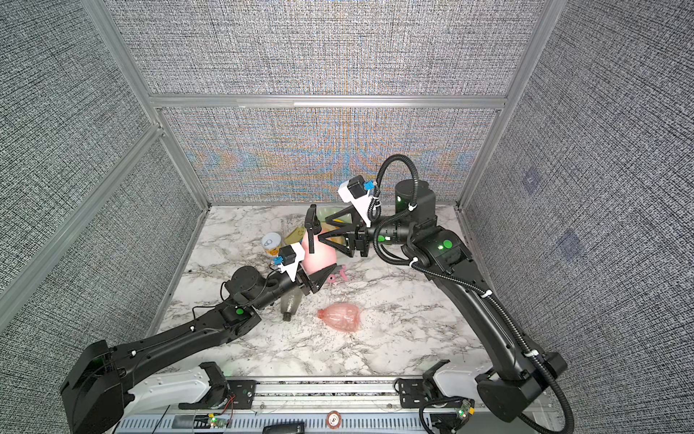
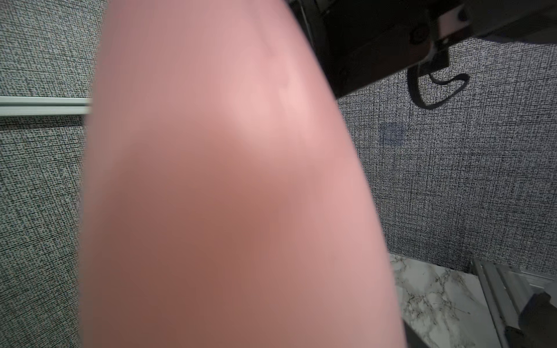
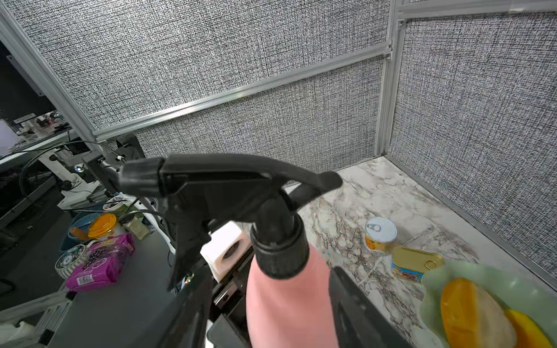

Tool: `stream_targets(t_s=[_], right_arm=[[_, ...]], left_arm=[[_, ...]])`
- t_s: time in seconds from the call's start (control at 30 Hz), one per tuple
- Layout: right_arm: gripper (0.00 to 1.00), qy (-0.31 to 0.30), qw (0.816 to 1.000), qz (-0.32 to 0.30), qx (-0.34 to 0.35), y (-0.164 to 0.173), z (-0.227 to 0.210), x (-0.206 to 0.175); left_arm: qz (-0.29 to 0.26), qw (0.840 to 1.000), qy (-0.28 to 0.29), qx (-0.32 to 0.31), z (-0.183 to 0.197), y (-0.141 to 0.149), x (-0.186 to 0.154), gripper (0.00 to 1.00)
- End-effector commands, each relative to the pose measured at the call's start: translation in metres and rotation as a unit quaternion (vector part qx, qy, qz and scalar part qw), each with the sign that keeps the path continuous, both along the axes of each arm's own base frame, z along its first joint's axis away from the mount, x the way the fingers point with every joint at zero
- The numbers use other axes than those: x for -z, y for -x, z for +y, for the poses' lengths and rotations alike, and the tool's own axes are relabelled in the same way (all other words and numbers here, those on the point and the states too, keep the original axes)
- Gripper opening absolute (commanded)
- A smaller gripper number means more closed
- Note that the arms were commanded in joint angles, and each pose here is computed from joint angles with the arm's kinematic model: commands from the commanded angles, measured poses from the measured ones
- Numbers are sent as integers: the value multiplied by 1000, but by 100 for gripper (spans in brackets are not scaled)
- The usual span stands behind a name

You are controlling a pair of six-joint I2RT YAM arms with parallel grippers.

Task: Attach spray nozzles to spray bottles
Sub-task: Screw the spray nozzle on the spray bottle.

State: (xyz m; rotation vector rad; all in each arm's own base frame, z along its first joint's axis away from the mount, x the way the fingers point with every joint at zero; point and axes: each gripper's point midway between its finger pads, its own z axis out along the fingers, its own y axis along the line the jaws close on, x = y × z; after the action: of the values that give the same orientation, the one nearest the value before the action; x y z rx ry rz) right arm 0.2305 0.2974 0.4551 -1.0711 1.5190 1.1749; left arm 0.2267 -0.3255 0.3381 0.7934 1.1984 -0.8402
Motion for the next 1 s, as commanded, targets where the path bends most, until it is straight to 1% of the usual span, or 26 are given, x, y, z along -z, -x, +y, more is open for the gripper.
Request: stream_targets(t_s=[0.0,0.17,0.3,0.43,0.57,0.7,0.83,0.97], right_arm=[[64,-8,1000,-20,-17,3,6,-7],[62,-7,1000,-18,-4,-3,12,-4],[57,-11,1000,-13,1,-7,13,-4],[46,-12,1000,-7,3,-8,16,-1],[40,-9,1000,0,3,-9,19,6],[32,-8,1000,4,0,-8,23,11],[26,-9,1000,10,-2,-5,26,15],[23,-10,1000,9,12,-6,27,20]], left_arm=[[1,1000,5,18,-3,5,-3,71],[1,1000,7,20,-3,5,-4,71],[1,1000,8,20,-2,6,-6,71],[-1,1000,9,20,-1,6,-8,71],[-3,1000,10,17,-1,6,-9,70],[-3,1000,11,12,0,5,-10,70],[-4,1000,10,8,1,4,-10,70],[-4,1000,10,-3,3,0,-12,70]])
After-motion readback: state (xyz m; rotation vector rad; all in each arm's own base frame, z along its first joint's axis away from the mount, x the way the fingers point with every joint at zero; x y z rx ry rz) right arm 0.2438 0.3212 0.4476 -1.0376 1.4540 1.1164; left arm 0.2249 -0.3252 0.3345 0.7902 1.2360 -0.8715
